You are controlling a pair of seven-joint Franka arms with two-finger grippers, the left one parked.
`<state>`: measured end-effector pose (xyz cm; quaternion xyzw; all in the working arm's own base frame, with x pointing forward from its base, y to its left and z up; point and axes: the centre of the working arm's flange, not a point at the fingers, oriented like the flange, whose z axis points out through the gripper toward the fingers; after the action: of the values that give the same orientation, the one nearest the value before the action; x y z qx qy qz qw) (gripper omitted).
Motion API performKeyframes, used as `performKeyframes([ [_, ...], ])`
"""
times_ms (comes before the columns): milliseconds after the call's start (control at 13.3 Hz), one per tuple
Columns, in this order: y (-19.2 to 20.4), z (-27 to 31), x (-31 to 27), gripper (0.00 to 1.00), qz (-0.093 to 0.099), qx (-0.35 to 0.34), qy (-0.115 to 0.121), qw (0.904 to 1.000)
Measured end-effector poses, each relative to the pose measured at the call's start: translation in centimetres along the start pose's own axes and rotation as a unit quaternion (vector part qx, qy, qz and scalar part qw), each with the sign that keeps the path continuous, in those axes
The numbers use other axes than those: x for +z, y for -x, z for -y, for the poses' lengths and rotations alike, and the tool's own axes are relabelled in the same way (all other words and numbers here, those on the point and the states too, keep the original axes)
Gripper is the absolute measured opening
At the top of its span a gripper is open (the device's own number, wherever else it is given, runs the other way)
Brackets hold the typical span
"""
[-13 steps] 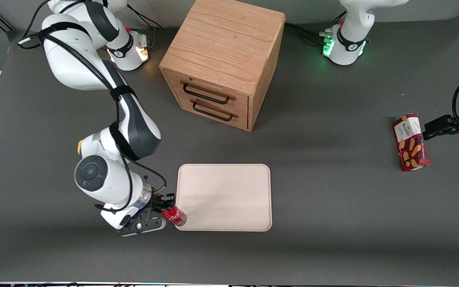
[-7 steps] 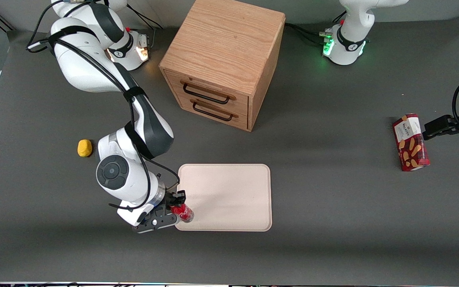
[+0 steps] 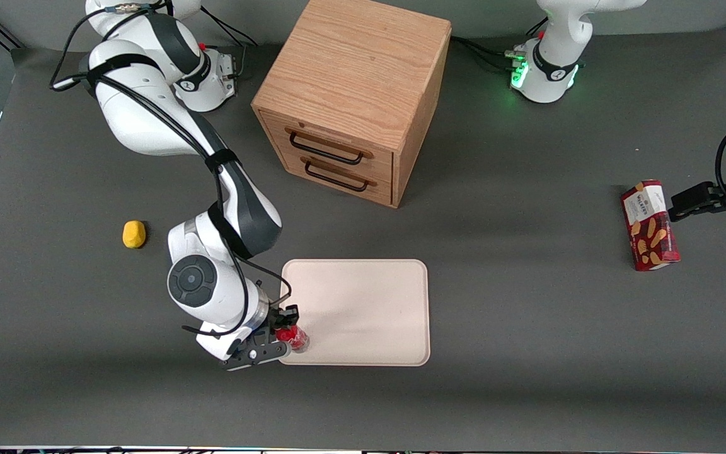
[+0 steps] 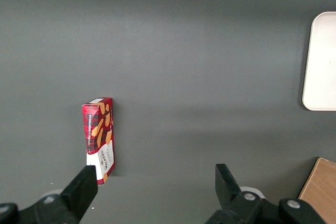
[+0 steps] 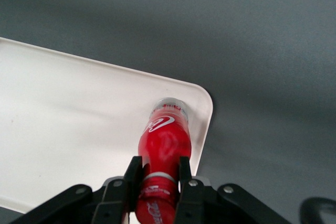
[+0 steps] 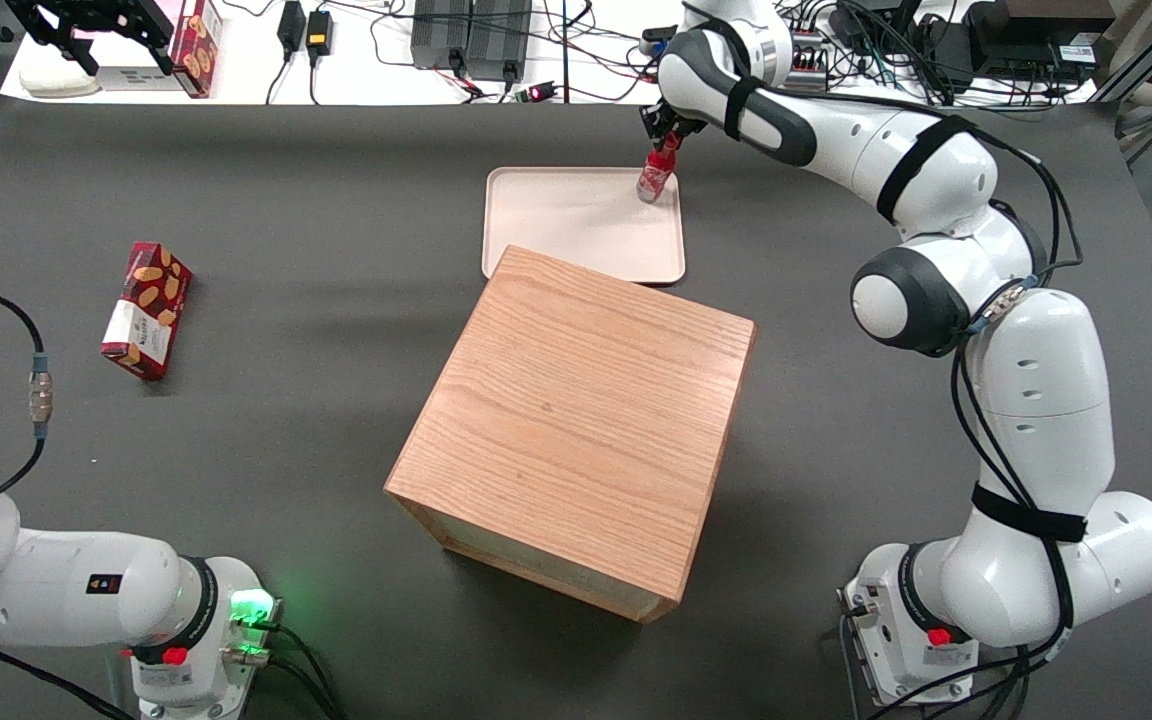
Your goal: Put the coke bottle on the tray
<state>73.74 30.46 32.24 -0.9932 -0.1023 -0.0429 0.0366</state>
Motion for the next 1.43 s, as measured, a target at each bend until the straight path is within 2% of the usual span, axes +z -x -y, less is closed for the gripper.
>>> performKeyframes([
  [150, 0.0, 0.0, 0.0, 0.37, 0.000, 0.000, 0.000, 1.0000],
  [600, -0.3, 0.0, -0.4, 1.00, -0.011, 0.000, -0.002, 0.9999],
  [1050, -0.6, -0.5, -2.5, 1.00, -0.021, 0.004, -0.002, 0.9998],
  [1275, 0.2, -3.1, -8.3, 1.00, -0.004, 0.018, 0.010, 0.9998],
  [1425, 2.2, -5.0, -13.0, 1.00, 0.004, 0.032, 0.012, 0.9994],
])
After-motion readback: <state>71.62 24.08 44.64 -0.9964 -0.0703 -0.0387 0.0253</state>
